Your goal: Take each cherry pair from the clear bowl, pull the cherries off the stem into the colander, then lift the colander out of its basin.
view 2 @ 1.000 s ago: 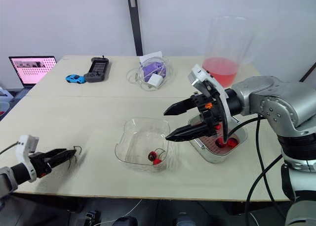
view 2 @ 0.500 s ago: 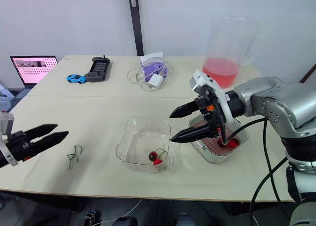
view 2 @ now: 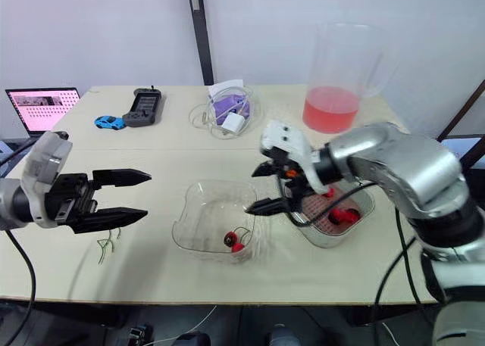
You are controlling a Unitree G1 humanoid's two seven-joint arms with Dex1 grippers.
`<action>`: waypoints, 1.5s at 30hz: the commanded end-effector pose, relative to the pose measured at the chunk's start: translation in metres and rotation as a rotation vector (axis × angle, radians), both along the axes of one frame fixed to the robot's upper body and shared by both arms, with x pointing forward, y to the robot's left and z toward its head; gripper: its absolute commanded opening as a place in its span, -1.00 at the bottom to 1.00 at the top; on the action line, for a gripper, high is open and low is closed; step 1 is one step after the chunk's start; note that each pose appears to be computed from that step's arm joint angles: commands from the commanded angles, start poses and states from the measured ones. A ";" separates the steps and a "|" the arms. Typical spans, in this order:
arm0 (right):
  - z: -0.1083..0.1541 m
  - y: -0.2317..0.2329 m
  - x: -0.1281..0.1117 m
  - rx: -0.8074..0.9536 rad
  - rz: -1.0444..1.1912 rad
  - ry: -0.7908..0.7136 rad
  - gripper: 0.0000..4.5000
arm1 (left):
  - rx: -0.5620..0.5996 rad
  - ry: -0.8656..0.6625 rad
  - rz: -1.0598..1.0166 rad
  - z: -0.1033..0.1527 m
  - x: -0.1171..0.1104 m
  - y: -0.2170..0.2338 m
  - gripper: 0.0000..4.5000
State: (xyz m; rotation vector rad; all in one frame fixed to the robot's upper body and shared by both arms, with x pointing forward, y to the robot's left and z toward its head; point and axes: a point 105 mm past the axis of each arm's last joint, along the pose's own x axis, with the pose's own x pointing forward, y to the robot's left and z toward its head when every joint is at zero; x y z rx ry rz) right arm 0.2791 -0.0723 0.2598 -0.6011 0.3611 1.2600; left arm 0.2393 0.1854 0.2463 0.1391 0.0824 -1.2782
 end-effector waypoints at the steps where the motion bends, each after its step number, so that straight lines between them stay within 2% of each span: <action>1: 0.005 0.021 0.008 -0.082 -0.063 0.047 1.00 | 0.072 -0.026 -0.004 -0.005 0.001 0.007 0.98; 3: -0.001 0.037 0.013 -0.134 -0.078 0.062 1.00 | 0.101 -0.018 0.022 -0.014 0.006 0.011 0.98; 7: -0.036 0.052 0.017 -0.285 -0.082 0.055 1.00 | 0.108 -0.009 0.052 -0.026 0.010 0.012 0.98; 10: -0.058 0.056 0.017 -0.331 -0.085 0.062 1.00 | 0.092 -0.012 0.065 -0.029 0.007 0.009 0.98; 17: -0.075 0.061 0.007 -0.380 -0.062 0.067 1.00 | 0.076 -0.003 0.105 -0.036 0.004 0.009 0.98; 21: -0.091 0.069 -0.003 -0.383 -0.026 0.120 1.00 | 0.076 -0.002 0.112 -0.041 0.000 0.009 0.98; 25: -0.106 0.070 0.002 -0.400 -0.047 0.130 0.40 | 0.084 -0.002 0.124 -0.043 0.000 0.011 1.00; 28: -0.111 0.069 0.004 -0.420 -0.051 0.127 -0.26 | 0.081 -0.003 0.122 -0.042 0.000 0.010 1.00; 45: -0.117 0.062 0.013 -0.465 -0.061 0.121 -0.26 | 0.095 -0.016 0.124 -0.038 0.005 0.010 1.00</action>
